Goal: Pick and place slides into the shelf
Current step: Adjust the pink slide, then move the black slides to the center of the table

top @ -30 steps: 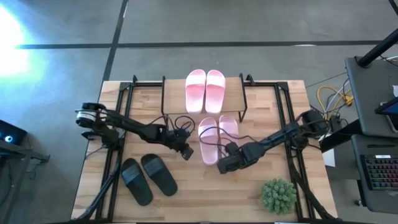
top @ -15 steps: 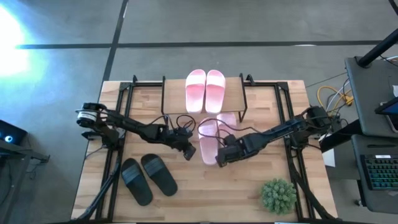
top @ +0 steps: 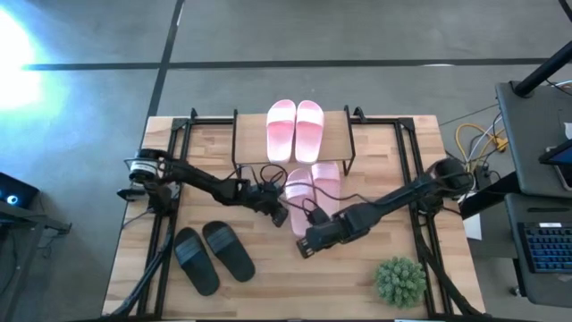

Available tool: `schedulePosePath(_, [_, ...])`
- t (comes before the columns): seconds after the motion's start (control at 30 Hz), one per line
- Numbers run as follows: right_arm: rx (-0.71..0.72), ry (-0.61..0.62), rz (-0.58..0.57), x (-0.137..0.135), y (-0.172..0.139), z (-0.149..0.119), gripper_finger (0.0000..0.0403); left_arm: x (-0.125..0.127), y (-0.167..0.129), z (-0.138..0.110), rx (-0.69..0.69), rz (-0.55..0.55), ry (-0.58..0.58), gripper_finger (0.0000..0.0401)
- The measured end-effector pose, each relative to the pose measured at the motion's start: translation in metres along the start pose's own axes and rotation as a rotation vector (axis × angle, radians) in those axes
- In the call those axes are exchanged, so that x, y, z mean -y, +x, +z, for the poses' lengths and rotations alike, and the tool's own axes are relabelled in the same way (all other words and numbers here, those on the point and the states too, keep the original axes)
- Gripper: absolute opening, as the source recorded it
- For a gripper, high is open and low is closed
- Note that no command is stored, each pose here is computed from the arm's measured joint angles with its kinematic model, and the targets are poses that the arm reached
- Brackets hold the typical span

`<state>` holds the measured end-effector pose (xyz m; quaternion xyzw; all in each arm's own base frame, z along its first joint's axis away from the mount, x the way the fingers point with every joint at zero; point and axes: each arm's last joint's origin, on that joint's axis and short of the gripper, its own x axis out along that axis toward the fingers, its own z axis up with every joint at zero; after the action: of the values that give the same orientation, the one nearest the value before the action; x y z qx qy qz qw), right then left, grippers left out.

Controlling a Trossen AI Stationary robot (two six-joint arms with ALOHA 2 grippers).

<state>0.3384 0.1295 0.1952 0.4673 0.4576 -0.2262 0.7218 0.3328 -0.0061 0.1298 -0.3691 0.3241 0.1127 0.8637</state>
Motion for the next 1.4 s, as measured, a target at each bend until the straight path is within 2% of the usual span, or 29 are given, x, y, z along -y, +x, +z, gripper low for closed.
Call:
schedulePosePath(0.23, [-0.005, 0.0, -0.045, -0.002, 0.024, 0.0, 0.0008, 0.007, 0.005, 0.014, 0.04, -0.017, 0.025, 0.0])
schedulePosePath(0.5, [0.051, -0.011, -0.087, -0.004, 0.041, 0.003, 0.0008, 0.01, -0.002, 0.015, 0.008, -0.038, 0.043, 0.0])
schedulePosePath(0.63, [0.076, -0.006, -0.122, 0.0, 0.051, 0.008, 0.0008, 0.022, -0.018, 0.013, -0.041, -0.098, 0.065, 0.0])
schedulePosePath(0.77, [0.112, -0.024, -0.143, 0.003, 0.054, 0.016, 0.0008, 0.037, -0.045, 0.006, -0.038, -0.098, 0.098, 0.0])
schedulePosePath(1.0, [0.266, -0.058, -0.243, 0.008, 0.047, 0.041, 0.0008, 0.048, -0.089, -0.02, -0.027, 0.022, 0.161, 0.0])
schedulePosePath(1.17, [0.3, -0.075, -0.285, 0.015, 0.045, 0.064, 0.0008, 0.054, -0.106, -0.036, -0.043, 0.08, 0.161, 0.0])
schedulePosePath(1.27, [0.268, -0.089, -0.265, 0.015, 0.043, 0.071, 0.0008, 0.051, -0.112, -0.045, -0.071, 0.149, 0.155, 0.0])
schedulePosePath(1.4, [0.23, -0.17, -0.165, 0.004, 0.035, 0.068, 0.0008, 0.045, -0.124, -0.056, -0.121, 0.255, 0.151, 0.0])
